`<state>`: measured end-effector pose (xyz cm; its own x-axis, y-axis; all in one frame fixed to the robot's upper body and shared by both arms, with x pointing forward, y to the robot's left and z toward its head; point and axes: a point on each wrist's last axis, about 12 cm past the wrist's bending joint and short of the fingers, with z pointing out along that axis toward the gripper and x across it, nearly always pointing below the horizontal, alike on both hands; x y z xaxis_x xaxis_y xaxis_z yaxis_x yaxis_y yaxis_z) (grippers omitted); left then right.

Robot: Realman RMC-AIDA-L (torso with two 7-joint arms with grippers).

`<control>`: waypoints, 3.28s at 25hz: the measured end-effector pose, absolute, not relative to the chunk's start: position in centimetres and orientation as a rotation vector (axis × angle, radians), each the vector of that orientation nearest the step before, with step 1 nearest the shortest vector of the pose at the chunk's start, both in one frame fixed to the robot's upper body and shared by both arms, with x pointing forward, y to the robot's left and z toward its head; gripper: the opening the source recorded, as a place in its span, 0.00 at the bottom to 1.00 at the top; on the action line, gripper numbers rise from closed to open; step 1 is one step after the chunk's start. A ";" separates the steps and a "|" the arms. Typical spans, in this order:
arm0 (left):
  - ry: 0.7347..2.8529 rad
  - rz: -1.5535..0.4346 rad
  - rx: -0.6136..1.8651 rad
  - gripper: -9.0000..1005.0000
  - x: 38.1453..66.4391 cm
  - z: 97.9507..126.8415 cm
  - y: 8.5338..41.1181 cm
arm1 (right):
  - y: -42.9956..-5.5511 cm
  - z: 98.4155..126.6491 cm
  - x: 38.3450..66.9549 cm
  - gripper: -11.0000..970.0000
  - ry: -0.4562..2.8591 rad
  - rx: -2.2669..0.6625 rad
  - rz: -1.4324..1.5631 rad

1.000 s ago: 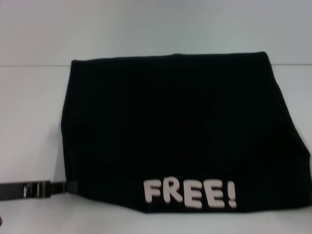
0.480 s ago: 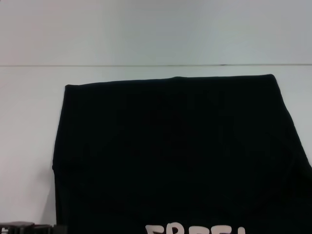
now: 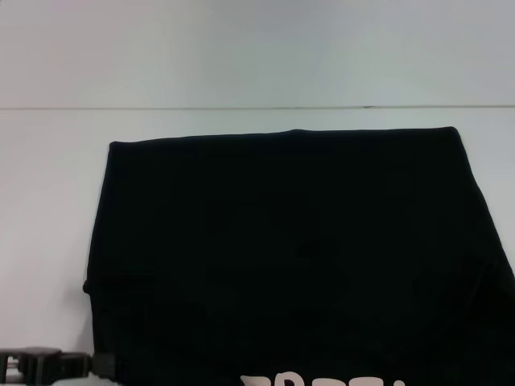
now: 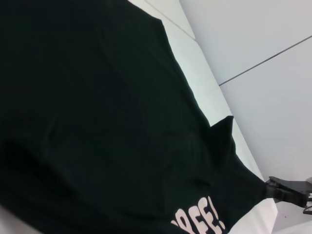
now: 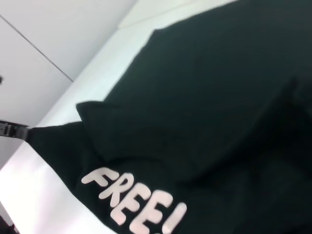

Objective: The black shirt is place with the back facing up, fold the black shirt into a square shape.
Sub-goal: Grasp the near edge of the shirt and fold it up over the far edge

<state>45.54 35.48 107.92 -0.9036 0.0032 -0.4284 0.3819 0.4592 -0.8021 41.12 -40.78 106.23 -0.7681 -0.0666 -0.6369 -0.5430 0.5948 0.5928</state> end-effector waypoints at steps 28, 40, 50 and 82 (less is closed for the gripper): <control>2.296 -0.738 0.091 0.02 63.9 110.9 31.5 | -35.0 110.1 61.8 0.05 2.181 -0.415 0.567; 2.293 -0.612 0.109 0.02 65.1 110.5 30.1 | -30.2 110.9 66.6 0.05 2.157 -0.437 0.358; 2.247 -0.535 0.100 0.02 66.6 111.9 30.2 | -29.0 112.8 68.7 0.05 2.104 -0.425 0.271; 2.196 -0.380 0.105 0.02 67.4 111.0 28.8 | -27.7 112.3 69.5 0.05 2.097 -0.384 0.193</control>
<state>67.39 28.81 111.03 -0.6101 -0.0599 -0.7900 0.2093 0.9495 -0.2337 69.53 -27.74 112.34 -0.4896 -0.1946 -0.8500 -0.3466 0.9379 -0.0151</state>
